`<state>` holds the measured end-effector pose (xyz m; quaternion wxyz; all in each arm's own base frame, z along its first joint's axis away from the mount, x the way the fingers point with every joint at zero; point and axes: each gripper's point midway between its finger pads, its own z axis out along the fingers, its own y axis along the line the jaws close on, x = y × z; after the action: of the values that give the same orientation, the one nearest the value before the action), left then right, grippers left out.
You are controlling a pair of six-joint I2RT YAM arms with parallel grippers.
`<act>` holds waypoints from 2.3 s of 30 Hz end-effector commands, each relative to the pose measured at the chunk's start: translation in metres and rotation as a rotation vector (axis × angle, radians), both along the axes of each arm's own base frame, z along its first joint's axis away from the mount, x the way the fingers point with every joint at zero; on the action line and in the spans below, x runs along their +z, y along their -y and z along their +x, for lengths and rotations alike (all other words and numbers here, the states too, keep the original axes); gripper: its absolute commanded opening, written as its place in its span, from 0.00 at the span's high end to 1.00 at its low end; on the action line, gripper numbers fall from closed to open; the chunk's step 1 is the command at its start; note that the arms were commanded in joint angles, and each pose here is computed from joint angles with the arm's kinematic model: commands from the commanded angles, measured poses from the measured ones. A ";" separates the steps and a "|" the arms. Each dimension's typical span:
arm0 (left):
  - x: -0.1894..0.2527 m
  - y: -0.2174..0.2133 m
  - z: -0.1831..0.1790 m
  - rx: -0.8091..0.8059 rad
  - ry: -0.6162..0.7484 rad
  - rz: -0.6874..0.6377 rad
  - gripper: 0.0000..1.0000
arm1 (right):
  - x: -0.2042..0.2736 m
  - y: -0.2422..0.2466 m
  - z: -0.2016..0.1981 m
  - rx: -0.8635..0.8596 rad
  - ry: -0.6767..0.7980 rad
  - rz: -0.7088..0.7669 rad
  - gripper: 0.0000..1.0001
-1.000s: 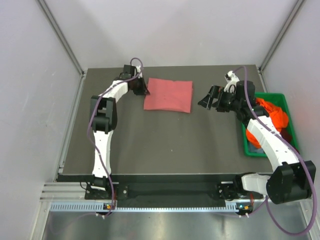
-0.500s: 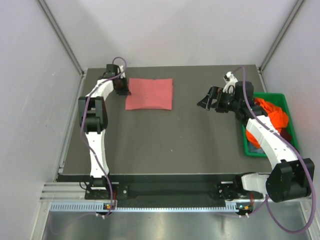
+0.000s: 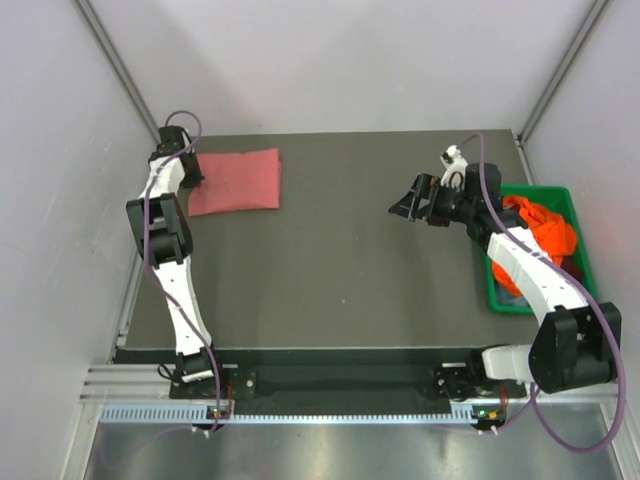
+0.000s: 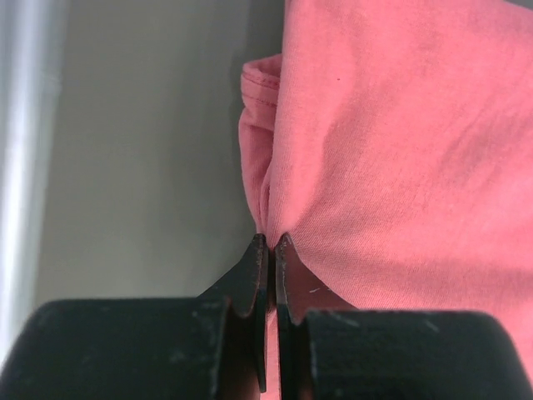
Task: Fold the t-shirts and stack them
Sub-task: Neatly place the folded tshirt to the corner
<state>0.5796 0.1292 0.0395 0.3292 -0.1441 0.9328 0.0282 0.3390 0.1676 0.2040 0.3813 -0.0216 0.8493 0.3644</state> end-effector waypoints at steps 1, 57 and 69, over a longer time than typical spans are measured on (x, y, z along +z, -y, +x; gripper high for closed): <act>-0.006 -0.043 -0.004 0.069 -0.034 0.112 1.00 | 0.007 -0.008 0.003 0.033 0.033 0.022 0.00; 0.332 0.351 -0.296 -0.838 0.606 -0.633 0.01 | 0.149 0.026 -0.067 -0.126 0.323 0.061 0.00; 0.330 0.344 -0.296 -0.818 0.619 -0.587 0.01 | 0.137 0.032 -0.068 -0.139 0.316 0.010 0.00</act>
<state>0.2816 -0.2185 0.3575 0.4891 0.1366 0.7576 -0.4102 0.2741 0.1355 0.3296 0.5159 -0.0061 0.7882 0.3354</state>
